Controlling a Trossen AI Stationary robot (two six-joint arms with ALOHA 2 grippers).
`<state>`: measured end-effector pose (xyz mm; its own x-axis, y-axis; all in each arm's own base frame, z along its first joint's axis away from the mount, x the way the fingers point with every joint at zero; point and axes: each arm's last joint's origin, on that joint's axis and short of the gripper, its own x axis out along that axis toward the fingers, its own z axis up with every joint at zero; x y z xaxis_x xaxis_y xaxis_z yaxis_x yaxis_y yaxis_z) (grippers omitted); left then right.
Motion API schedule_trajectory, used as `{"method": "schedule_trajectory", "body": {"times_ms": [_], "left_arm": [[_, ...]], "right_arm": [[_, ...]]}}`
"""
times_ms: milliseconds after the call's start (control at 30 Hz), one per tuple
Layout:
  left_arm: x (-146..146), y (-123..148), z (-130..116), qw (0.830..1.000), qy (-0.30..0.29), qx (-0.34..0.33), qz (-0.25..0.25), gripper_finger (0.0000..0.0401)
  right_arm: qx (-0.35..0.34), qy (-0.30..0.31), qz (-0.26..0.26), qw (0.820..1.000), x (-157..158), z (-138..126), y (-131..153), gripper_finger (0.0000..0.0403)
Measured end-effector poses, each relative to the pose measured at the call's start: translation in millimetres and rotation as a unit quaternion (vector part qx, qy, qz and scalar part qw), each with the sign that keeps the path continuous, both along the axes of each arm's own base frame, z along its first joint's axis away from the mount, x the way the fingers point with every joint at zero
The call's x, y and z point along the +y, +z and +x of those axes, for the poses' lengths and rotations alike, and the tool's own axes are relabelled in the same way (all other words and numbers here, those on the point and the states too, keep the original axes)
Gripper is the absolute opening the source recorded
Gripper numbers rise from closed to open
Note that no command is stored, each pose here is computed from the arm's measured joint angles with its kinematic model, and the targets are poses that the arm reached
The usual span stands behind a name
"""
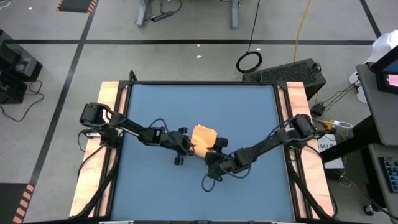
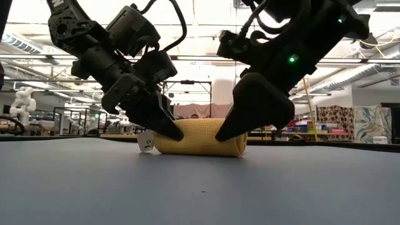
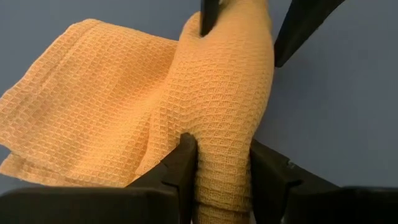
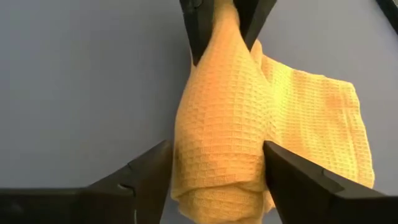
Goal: Roll towel into tight, uniform cylinder
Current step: Roll the orange microfiber cloth
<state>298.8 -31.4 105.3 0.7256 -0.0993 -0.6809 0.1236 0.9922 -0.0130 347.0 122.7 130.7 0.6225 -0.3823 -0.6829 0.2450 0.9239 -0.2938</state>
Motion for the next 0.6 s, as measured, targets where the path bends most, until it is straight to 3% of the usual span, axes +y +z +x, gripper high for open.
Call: {"method": "schedule_trajectory", "body": {"times_ms": [300, 600], "left_arm": [[0.2, 0.5, 0.7, 1.0, 0.006, -0.007, 0.006, 0.012], [-7.7, 23.8, -11.2, 0.999, -0.009, -0.006, 0.033, 0.0121]], "right_arm": [[0.01, -0.026, 0.048, 0.998, -0.3, 2.5, -16.9, 0.0189], [0.009, -0.035, 0.076, 0.996, 2.1, 7.5, -33.1, 0.0079]]}}
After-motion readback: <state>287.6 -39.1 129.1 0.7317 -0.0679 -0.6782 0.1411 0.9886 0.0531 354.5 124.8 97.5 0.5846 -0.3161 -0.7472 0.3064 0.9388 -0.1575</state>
